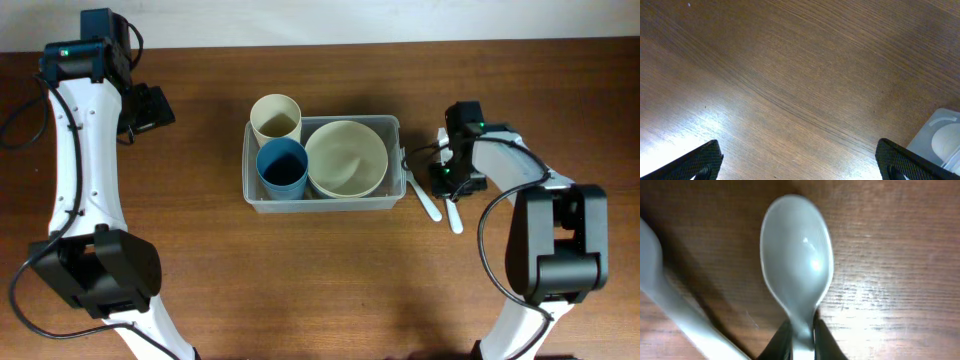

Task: Pack container
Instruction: 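Close the right gripper on the white spoon's neck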

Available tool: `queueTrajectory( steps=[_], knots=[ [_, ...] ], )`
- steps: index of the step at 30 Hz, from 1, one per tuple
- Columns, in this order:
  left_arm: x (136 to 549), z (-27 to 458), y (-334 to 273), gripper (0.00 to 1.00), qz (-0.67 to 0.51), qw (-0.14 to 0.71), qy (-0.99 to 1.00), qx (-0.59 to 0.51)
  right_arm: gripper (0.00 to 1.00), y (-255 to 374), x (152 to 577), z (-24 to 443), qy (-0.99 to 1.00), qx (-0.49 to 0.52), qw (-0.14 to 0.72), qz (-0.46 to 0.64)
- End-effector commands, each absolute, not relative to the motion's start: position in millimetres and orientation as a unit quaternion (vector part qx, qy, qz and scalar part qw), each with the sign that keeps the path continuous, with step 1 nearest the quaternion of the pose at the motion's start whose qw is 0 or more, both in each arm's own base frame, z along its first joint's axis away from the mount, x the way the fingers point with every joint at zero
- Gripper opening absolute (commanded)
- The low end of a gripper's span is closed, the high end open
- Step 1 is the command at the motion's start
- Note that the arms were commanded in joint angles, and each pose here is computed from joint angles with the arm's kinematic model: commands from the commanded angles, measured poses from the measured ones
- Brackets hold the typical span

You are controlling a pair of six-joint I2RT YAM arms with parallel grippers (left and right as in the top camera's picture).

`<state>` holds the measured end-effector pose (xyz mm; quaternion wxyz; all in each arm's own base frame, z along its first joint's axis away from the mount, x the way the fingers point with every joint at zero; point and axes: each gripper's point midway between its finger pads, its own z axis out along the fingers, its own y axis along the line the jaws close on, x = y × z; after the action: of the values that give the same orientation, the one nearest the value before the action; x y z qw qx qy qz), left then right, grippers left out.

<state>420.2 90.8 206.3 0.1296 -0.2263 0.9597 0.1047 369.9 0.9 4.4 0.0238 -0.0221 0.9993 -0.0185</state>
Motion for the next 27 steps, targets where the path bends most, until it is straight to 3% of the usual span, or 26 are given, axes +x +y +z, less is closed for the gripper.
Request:
queueTrajectory(
  steps=[1, 8, 17, 20, 27],
  knots=[
    [420.9, 202.1, 91.7, 1.0, 0.103, 0.126, 0.959, -0.234, 0.12, -0.7, 395.4, 32.3, 0.998, -0.016, 0.049, -0.022],
    [420.9, 202.1, 91.7, 1.0, 0.103, 0.126, 0.959, -0.234, 0.13, -5.2, 408.9, 72.8, 0.998, -0.01, 0.058, -0.021],
    [420.9, 202.1, 91.7, 1.0, 0.103, 0.126, 0.959, -0.234, 0.14, -5.3, 385.7, 45.1, 1.0, -0.008, 0.02, -0.015],
    [420.9, 202.1, 91.7, 1.0, 0.103, 0.126, 0.959, -0.234, 0.27, -3.5, 376.2, 31.7, 1.0, -0.008, 0.009, -0.009],
    [420.9, 202.1, 91.7, 1.0, 0.103, 0.126, 0.959, -0.234, 0.33, -1.5, 371.2, 20.3, 1.0, -0.008, 0.006, -0.003]
  ],
)
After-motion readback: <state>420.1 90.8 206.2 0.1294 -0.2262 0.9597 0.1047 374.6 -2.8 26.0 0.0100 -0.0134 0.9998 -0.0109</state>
